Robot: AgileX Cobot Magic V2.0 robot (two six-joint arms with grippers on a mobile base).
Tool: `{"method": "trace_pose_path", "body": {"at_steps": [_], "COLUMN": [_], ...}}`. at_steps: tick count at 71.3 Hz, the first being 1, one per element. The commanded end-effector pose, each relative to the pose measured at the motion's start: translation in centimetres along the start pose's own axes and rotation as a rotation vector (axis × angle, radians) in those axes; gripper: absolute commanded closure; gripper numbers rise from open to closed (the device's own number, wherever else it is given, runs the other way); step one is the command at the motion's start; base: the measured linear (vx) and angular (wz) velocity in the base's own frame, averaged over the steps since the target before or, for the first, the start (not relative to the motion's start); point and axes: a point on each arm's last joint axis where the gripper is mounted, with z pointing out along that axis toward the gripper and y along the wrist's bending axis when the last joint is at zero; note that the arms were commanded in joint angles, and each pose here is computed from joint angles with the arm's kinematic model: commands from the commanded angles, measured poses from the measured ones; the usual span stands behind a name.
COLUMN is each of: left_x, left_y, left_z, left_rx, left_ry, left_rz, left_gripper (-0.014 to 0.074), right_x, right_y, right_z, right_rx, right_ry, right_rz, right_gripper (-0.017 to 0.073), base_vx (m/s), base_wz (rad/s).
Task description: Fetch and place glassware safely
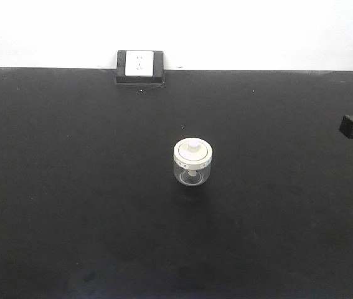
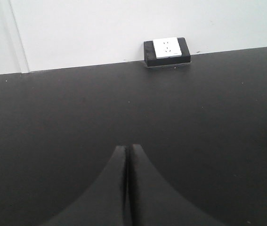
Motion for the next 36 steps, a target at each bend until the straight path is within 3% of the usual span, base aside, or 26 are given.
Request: {"method": "trace_pose_path", "body": {"at_steps": [1, 12, 22, 36], "left_x": [0.19, 0.19, 0.19, 0.19], "left_y": [-0.01, -0.01, -0.01, -0.01], "left_z": [0.07, 0.07, 0.07, 0.07], "left_rx": [-0.005, -0.005, -0.005, -0.005], "left_ry": [-0.056, -0.056, -0.056, -0.056], "left_rz": [-0.015, -0.015, -0.015, -0.015], "left_gripper": [0.0591, 0.0591, 0.0591, 0.0591], "right_x": [-1.26, -1.26, -1.41, -1.74], "right_y": [0.09, 0.09, 0.05, -0.27], "right_z": [-0.43, -0.43, -0.44, -0.47], "right_rx": [-0.004, -0.004, -0.002, 0.036], "right_ry": [-0.045, -0.045, -0.061, -0.097], "right_rz": [-0.011, -0.008, 0.065, -0.032], "right_gripper": [0.0559, 0.0559, 0.0559, 0.0559], "base_vx": [0.0, 0.0, 0.0, 0.0], "base_wz": [0.0, 0.0, 0.0, 0.0]}}
